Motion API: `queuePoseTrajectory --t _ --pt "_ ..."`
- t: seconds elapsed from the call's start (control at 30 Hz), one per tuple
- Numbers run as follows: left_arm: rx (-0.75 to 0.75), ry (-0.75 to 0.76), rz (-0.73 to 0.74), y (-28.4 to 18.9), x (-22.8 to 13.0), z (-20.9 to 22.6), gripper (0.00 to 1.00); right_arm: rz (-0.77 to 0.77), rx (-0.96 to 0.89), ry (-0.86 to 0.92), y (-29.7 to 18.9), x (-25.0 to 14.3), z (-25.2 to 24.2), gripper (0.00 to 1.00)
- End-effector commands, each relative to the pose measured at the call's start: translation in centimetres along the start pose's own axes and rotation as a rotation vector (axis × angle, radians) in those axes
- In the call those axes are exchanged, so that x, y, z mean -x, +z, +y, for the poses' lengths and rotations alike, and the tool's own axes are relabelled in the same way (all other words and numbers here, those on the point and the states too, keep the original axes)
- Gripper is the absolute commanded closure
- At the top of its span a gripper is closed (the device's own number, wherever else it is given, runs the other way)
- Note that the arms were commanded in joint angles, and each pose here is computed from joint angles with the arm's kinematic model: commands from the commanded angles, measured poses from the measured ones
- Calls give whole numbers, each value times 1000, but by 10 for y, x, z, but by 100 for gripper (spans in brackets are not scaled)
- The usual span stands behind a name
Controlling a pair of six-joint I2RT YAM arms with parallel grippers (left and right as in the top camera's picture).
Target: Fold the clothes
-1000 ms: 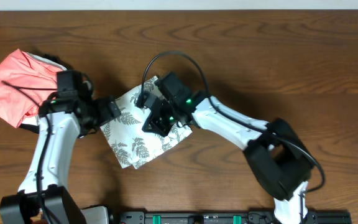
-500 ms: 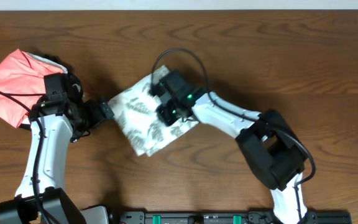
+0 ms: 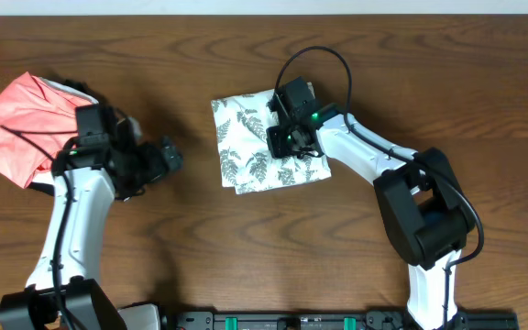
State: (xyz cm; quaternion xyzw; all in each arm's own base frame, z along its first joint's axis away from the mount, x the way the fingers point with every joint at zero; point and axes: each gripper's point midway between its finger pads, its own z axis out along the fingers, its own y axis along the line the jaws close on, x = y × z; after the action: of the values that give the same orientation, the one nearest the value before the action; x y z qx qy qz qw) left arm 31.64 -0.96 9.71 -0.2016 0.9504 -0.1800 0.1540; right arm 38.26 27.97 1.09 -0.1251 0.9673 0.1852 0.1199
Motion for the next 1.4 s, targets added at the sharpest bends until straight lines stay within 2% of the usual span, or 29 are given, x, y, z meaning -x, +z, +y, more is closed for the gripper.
queuePoseTrajectory --t 0.0,0.13,0.4,0.5,0.93,1.07,1.37 --pt "-119 113 14 4 -5 -34 0 126 -57 7 24 -42 -9 85" --pt "-137 151 0 10 -3 -45 0 102 -39 -82 15 -36 0 81" --pt "-198 168 -14 14 4 -56 2 -164 12 -165 -78 27 23 75" --pt "-198 165 -7 23 7 -55 2 -203 14 -156 -92 35 19 75" --pt "-336 162 62 65 9 -67 2 9 -49 -114 -20 -4 -18 75" --pt "-396 162 88 75 8 -73 2 68 -123 -91 0 -17 -41 76" --pt "-401 146 121 94 4 -67 2 100 -137 -75 4 -24 -50 75"
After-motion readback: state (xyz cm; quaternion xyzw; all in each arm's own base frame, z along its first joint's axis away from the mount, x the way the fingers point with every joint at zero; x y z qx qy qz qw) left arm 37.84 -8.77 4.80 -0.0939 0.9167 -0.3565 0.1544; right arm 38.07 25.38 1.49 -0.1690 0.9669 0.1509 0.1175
